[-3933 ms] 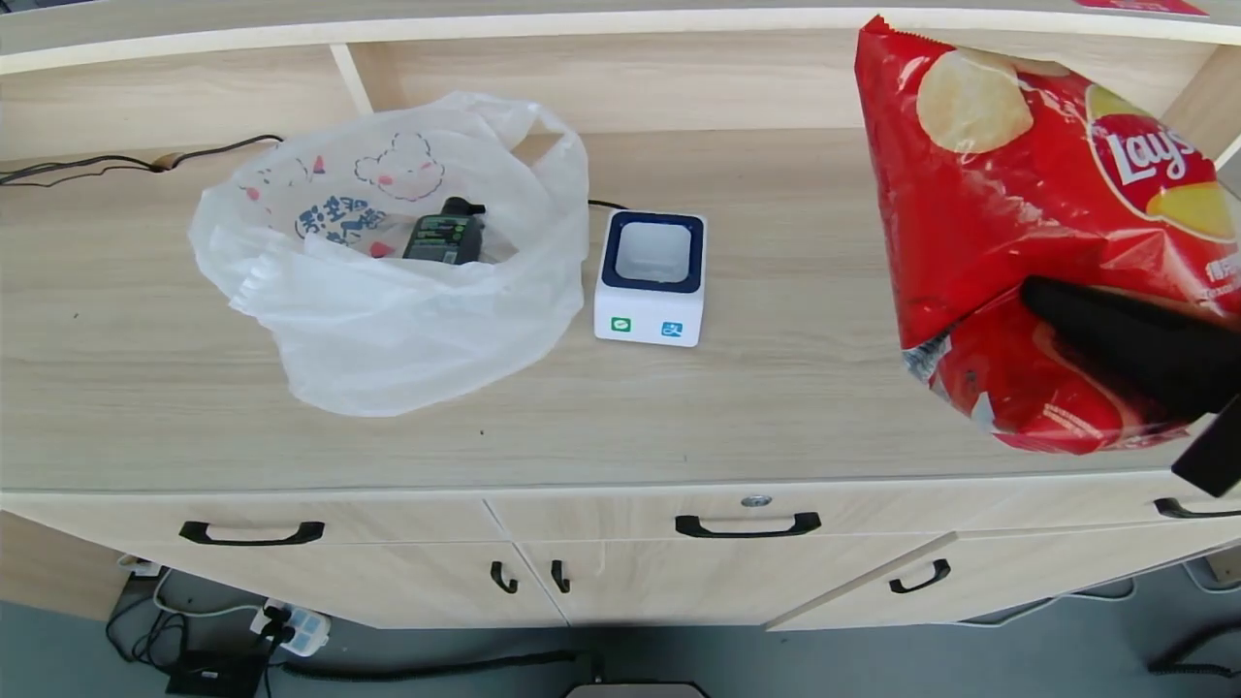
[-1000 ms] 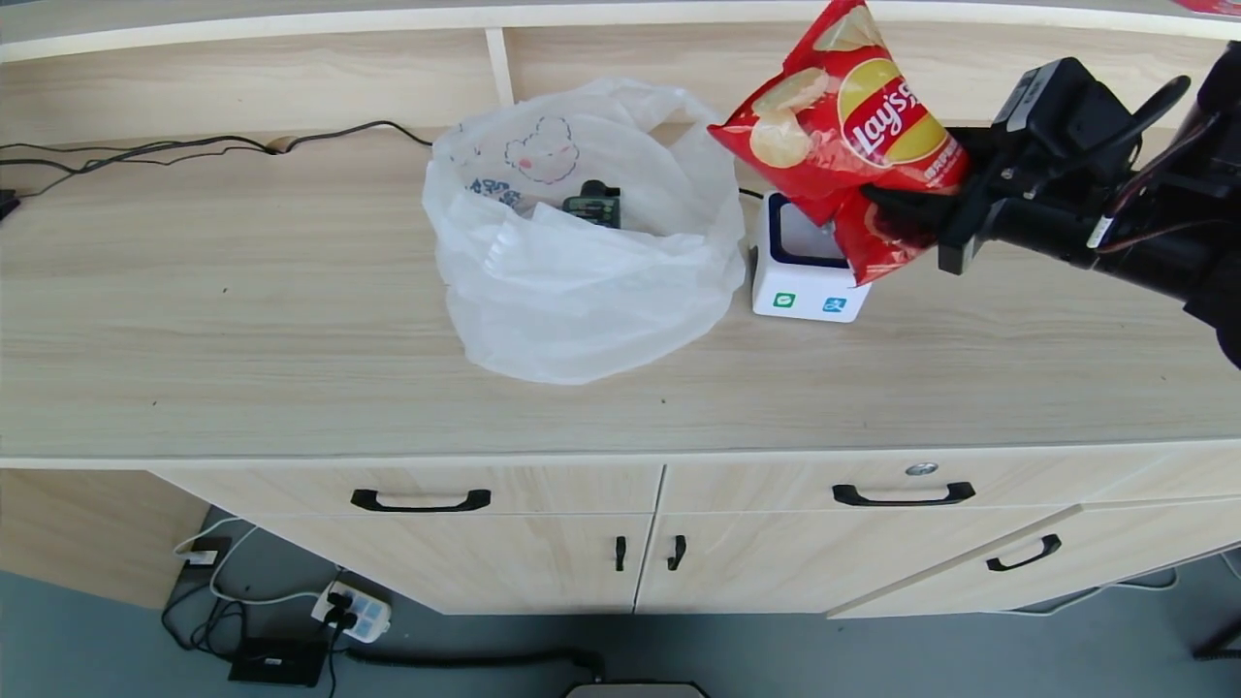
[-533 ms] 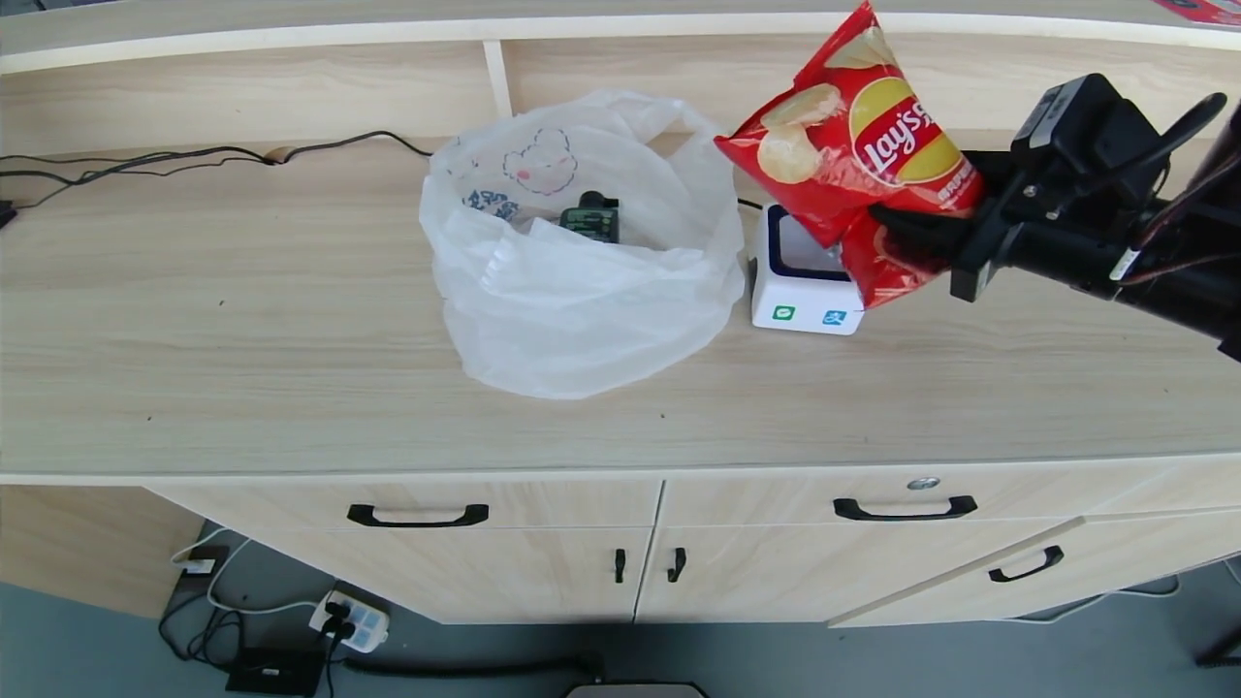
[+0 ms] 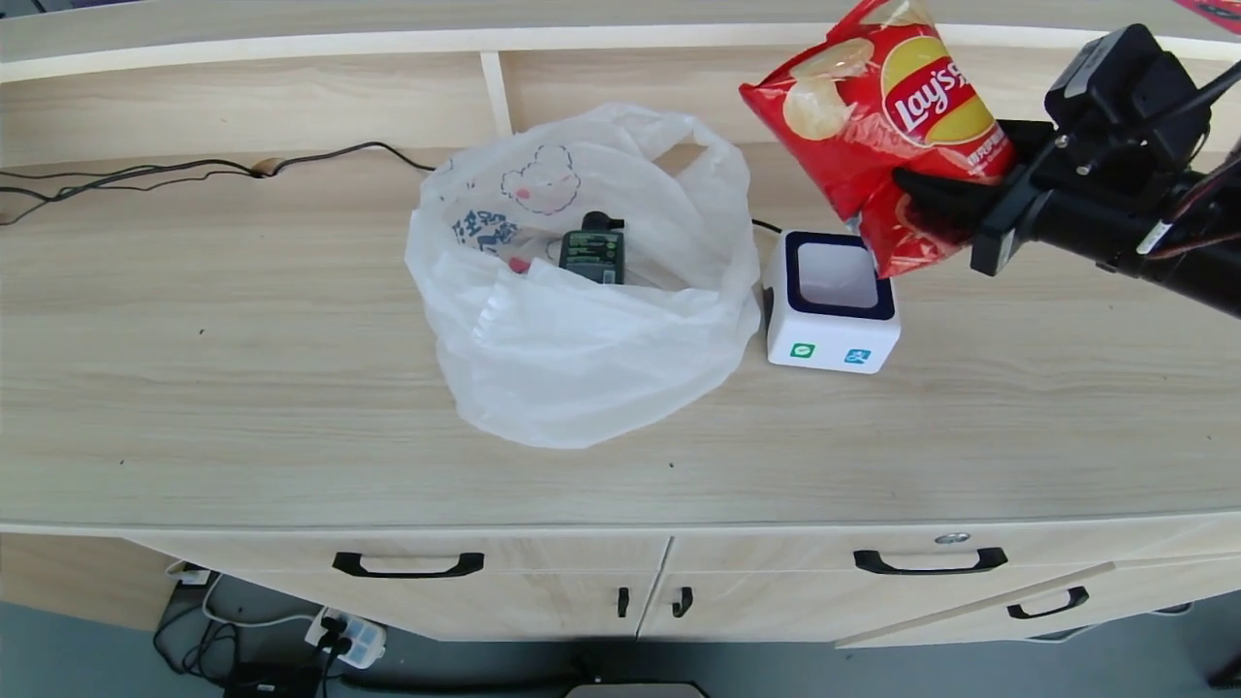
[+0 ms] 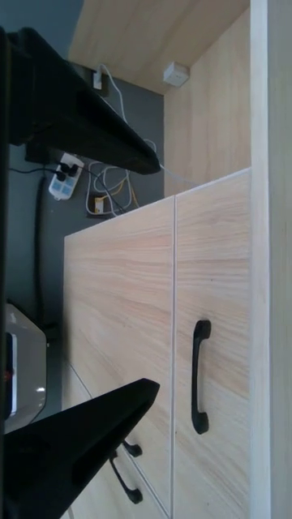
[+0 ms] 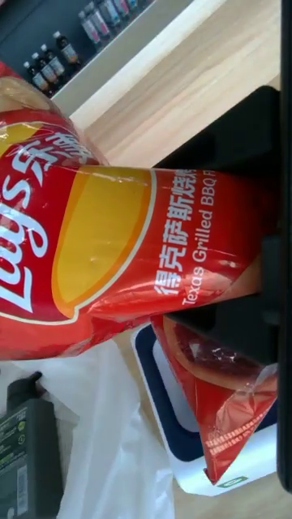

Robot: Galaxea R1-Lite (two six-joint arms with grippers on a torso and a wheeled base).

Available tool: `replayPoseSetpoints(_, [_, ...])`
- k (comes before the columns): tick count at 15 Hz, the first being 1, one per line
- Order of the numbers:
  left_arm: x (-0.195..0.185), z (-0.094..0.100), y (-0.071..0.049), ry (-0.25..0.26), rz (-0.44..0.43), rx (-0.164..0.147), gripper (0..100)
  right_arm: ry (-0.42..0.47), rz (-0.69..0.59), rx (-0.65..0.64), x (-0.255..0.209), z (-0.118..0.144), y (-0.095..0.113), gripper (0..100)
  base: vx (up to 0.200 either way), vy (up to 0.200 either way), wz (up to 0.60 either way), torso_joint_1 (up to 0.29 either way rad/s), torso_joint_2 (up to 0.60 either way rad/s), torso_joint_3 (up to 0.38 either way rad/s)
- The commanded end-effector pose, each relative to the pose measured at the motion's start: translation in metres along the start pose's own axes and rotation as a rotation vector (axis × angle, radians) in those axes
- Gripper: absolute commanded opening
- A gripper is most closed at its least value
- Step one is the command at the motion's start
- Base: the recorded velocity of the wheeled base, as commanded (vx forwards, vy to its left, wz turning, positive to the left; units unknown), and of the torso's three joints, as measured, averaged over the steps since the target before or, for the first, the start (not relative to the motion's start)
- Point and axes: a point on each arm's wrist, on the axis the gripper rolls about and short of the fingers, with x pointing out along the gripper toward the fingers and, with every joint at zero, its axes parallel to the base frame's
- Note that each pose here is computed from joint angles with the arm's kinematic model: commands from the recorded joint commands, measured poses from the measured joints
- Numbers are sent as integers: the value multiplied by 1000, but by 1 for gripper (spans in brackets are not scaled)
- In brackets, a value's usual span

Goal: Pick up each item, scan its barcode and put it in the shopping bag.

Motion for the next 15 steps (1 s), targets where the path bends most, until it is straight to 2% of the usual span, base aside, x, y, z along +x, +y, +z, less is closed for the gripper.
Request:
replayPoseSetpoints(1, [0,0,0,1,0,-1,100,-20,-19,4,-5,9,-4,0,0,0,600,-2,2,-2])
replayPoseSetpoints(5, [0,0,0,1,0,-3,100,-33,-46,37,-12,18,-9,0,0,0,600,6,5,2])
replayPoseSetpoints(7, [0,0,0,1,0,-6,100,-36,-99,74,-17,28,-15,0,0,0,0,0,0,0])
replayPoseSetpoints(8, [0,0,0,1,0,-12,100,-56,-77,113,-14,33,-9,0,0,0,0,0,0,0])
replayPoseSetpoints(10, [0,0,0,1,0,-12,100,-68,-9,234,-4,40,17,0,0,0,0,0,0,0])
replayPoseSetpoints(13, [0,0,0,-1,0,-9,100,-16,51,435,5,35,48,0,0,0,0,0,0,0])
replayPoseSetpoints(15, [0,0,0,-1,-1,-6,100,-33,60,562,10,28,60,0,0,0,0,0,0,0])
